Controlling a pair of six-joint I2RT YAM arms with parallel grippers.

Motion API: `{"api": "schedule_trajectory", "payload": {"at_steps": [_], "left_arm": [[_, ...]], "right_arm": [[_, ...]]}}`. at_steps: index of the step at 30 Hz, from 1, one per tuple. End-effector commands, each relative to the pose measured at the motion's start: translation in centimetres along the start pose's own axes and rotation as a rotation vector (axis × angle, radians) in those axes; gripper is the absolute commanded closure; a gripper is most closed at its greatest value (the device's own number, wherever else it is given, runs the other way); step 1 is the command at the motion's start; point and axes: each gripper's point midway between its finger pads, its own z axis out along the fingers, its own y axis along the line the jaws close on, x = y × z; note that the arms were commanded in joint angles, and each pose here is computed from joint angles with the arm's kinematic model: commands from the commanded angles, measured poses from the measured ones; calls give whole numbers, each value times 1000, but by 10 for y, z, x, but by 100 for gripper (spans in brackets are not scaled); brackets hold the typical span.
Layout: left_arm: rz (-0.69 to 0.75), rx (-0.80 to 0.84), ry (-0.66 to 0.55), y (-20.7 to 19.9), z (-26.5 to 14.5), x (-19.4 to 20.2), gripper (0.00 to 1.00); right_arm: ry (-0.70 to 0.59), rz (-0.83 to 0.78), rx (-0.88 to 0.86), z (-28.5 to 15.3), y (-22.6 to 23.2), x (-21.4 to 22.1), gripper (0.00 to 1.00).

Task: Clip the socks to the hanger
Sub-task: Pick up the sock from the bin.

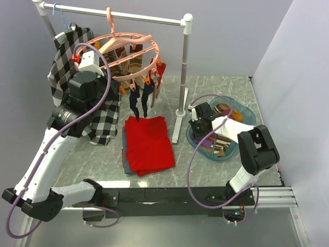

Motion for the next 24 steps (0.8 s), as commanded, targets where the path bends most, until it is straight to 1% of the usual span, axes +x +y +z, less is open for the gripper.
{"api": "schedule_trajectory", "payload": {"at_steps": [1,2,6,7,9,12,14,15,16,17,18,20,24], "left_arm": [[5,30,-42,-6,-8,-14,81],[4,29,-43,-6,-8,-15,81],[3,35,-49,-8,-9,-18,81],[5,33,-50,-8,-9,-18,81],[3,38,-50,-9,-9,-19,81],[5,41,-49,-10,-9,-19,81],[4,44,-51,-10,-9,-20,81],[2,48,-52,-11,-10,-20,81],[4,52,-50,-12,-9,-20,81],[3,54,-51,-13,-10,-21,81],[2,55,-50,-13,-10,-21,81],[1,62,-49,-14,-10,-21,81],[-7,78,-46,-18,-10,-20,81]], "right_arm": [[-25,-1,21,-9,-3,-8,94],[-39,4,21,-14,-2,-11,100],[-141,61,-3,-48,7,-36,100],[-188,90,-19,-63,11,-46,100],[-218,123,-36,-77,16,-51,100],[-306,141,-61,-110,21,-66,100],[-324,150,-66,-122,23,-68,100],[-356,148,-77,-135,25,-75,100],[-351,147,-86,-140,27,-74,100],[-356,141,-118,-146,33,-76,100],[-394,140,-142,-160,38,-85,100],[-431,142,-192,-176,47,-92,100],[-550,141,-399,-227,88,-116,100]]}}
